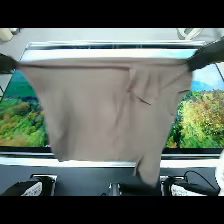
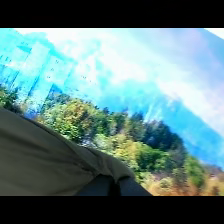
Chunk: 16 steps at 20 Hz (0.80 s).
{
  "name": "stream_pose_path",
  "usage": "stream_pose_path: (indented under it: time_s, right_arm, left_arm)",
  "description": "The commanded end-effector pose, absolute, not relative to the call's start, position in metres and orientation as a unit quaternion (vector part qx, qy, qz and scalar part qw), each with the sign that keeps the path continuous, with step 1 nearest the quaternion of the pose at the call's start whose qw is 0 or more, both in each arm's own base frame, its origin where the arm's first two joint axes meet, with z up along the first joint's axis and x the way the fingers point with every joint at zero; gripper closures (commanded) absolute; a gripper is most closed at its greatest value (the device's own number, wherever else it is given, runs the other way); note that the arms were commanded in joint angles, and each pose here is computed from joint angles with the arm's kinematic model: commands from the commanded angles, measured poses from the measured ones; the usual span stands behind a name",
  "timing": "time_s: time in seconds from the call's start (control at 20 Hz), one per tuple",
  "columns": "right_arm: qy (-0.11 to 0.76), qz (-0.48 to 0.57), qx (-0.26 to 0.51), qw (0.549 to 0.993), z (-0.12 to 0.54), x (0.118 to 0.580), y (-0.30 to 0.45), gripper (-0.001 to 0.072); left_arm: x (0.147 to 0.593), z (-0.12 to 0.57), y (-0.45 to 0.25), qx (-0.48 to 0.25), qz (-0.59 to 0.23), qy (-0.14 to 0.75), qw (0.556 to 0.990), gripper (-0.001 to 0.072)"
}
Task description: Fold the shirts.
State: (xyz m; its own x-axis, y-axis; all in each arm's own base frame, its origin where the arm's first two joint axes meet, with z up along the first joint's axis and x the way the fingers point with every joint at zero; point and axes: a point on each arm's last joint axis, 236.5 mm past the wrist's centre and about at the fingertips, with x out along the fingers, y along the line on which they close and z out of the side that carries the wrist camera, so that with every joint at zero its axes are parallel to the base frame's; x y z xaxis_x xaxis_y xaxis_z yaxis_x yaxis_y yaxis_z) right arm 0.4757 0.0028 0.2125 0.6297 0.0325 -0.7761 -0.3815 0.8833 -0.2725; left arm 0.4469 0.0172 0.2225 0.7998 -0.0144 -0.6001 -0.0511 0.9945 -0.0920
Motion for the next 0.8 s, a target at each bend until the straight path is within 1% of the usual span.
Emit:
stream_pose_path:
  time_s: [0.0, 0.1, 0.2, 0.25, 0.3, 0.35, 0.4, 0.45, 0.5, 0.55, 0.6, 0.65, 0.7, 0.75]
  right_arm:
    - [0.481, 0.164, -0.079, 0.858, 0.091, 0.534, 0.042, 0.0692]
    - [0.511, 0.207, -0.020, 0.834, 0.047, 0.539, 0.070, 0.0691]
    - [0.541, 0.214, 0.003, 0.813, 0.011, 0.539, 0.077, 0.0691]
    - [0.549, 0.213, 0.007, 0.808, 0.000, 0.539, 0.076, 0.0690]
    - [0.552, 0.214, 0.008, 0.806, -0.003, 0.539, 0.076, 0.0682]
    - [0.546, 0.218, -0.001, 0.809, 0.001, 0.539, 0.075, 0.0539]
    - [0.538, 0.230, -0.018, 0.811, 0.011, 0.538, 0.070, 0.0211]
    - [0.532, 0.247, -0.054, 0.808, 0.023, 0.531, 0.059, 0.0004]
    - [0.536, 0.251, -0.090, 0.801, 0.034, 0.521, 0.038, 0.0006]
    - [0.559, 0.230, -0.109, 0.789, 0.037, 0.507, 0.008, 0.0010]
    - [0.601, 0.207, -0.103, 0.765, 0.037, 0.481, -0.023, 0.0034]
    - [0.636, 0.189, -0.078, 0.744, 0.034, 0.461, -0.045, 0.0126]
    - [0.663, 0.194, -0.048, 0.722, 0.028, 0.440, -0.055, 0.0159]
    - [0.677, 0.207, -0.008, 0.706, 0.022, 0.423, -0.058, 0.0161]
  left_arm:
    - [0.492, 0.100, 0.011, -0.083, 0.001, 0.423, 0.902, 0.0682]
    - [0.501, 0.048, -0.002, -0.125, -0.010, 0.470, 0.874, 0.0682]
    - [0.496, 0.008, -0.016, -0.194, 0.002, 0.519, 0.833, 0.0680]
    - [0.491, -0.007, -0.023, -0.224, 0.007, 0.540, 0.811, 0.0653]
    - [0.489, -0.016, -0.031, -0.244, 0.002, 0.553, 0.797, 0.0546]
    - [0.485, -0.018, -0.035, -0.256, -0.002, 0.561, 0.787, 0.0358]
    - [0.480, -0.015, -0.033, -0.262, -0.004, 0.569, 0.779, 0.0195]
    - [0.469, -0.011, -0.026, -0.247, -0.016, 0.587, 0.771, 0.0160]
    - [0.452, -0.005, -0.018, -0.225, -0.036, 0.611, 0.758, 0.0160]
    - [0.433, -0.002, -0.010, -0.216, -0.046, 0.636, 0.740, 0.0160]
    - [0.408, -0.001, 0.001, -0.216, -0.045, 0.663, 0.715, 0.0161]
    - [0.385, -0.003, 0.008, -0.220, -0.037, 0.684, 0.695, 0.0163]
    - [0.360, -0.009, 0.010, -0.226, -0.035, 0.698, 0.679, 0.0163]
    - [0.334, -0.018, 0.006, -0.231, -0.035, 0.710, 0.665, 0.0164]
